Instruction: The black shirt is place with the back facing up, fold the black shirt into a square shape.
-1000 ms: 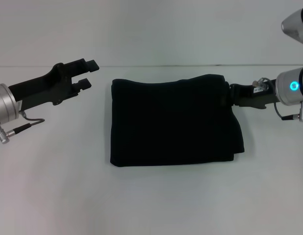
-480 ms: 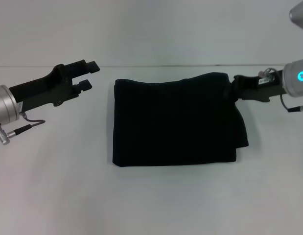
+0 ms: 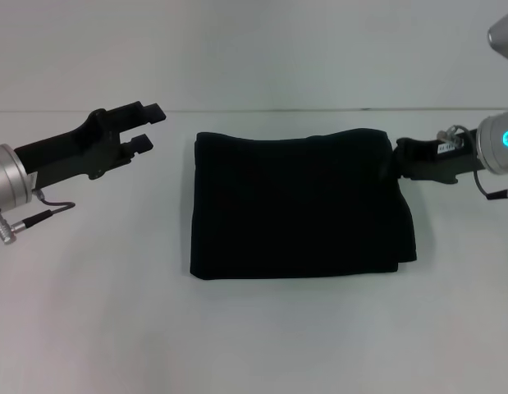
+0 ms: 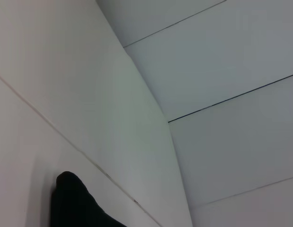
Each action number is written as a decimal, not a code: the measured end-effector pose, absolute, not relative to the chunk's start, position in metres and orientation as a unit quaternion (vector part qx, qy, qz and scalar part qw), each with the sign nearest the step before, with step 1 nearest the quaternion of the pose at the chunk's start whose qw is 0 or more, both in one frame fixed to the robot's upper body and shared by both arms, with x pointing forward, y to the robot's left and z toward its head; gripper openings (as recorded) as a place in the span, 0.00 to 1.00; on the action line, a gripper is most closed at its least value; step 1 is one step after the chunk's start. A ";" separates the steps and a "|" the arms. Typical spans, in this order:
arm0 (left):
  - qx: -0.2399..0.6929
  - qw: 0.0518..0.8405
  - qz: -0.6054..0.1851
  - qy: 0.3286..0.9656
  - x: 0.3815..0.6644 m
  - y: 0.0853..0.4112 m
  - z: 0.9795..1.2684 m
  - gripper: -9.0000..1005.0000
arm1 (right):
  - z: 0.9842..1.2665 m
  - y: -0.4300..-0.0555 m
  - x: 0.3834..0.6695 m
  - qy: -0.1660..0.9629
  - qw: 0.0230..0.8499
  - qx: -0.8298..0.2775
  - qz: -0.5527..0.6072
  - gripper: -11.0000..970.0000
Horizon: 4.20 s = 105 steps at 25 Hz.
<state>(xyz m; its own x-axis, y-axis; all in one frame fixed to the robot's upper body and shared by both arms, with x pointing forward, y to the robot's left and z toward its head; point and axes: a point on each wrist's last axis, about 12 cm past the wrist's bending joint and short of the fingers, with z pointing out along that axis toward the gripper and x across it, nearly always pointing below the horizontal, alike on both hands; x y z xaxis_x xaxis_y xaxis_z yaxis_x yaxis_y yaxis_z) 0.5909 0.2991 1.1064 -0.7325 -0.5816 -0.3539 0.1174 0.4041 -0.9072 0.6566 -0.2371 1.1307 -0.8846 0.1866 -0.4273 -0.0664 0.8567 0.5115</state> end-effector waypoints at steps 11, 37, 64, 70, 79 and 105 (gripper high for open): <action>-0.149 0.334 -0.525 0.768 0.592 0.297 1.107 0.67 | 1.104 -0.244 0.657 0.940 0.240 0.058 0.235 0.09; -0.153 0.337 -0.527 0.765 0.592 0.299 1.107 0.67 | 1.123 -0.251 0.668 0.906 0.297 0.066 0.293 0.39; -0.101 0.283 -0.519 0.801 0.580 0.299 1.104 0.66 | 1.150 -0.302 0.656 0.863 0.392 0.018 0.317 0.39; -0.046 0.171 -0.513 0.840 0.560 0.300 1.102 0.66 | 1.164 -0.330 0.644 0.852 0.385 0.011 0.354 0.46; -0.068 0.121 -0.475 0.869 0.561 0.285 1.077 0.66 | 1.186 -0.341 0.642 0.836 0.367 0.043 0.407 0.81; -0.040 0.169 -0.417 0.892 0.584 0.248 1.059 0.61 | 1.185 -0.351 0.638 0.830 0.369 0.064 0.414 0.94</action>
<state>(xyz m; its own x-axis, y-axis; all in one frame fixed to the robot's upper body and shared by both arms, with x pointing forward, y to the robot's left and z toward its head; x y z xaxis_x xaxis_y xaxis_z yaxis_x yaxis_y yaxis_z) 0.5838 0.2478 1.0585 -0.9397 -0.2114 -0.2688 0.0704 0.6497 -0.7569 0.6379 -0.3514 1.1849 -0.7190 0.4115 -0.5601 -0.1994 0.6498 0.7334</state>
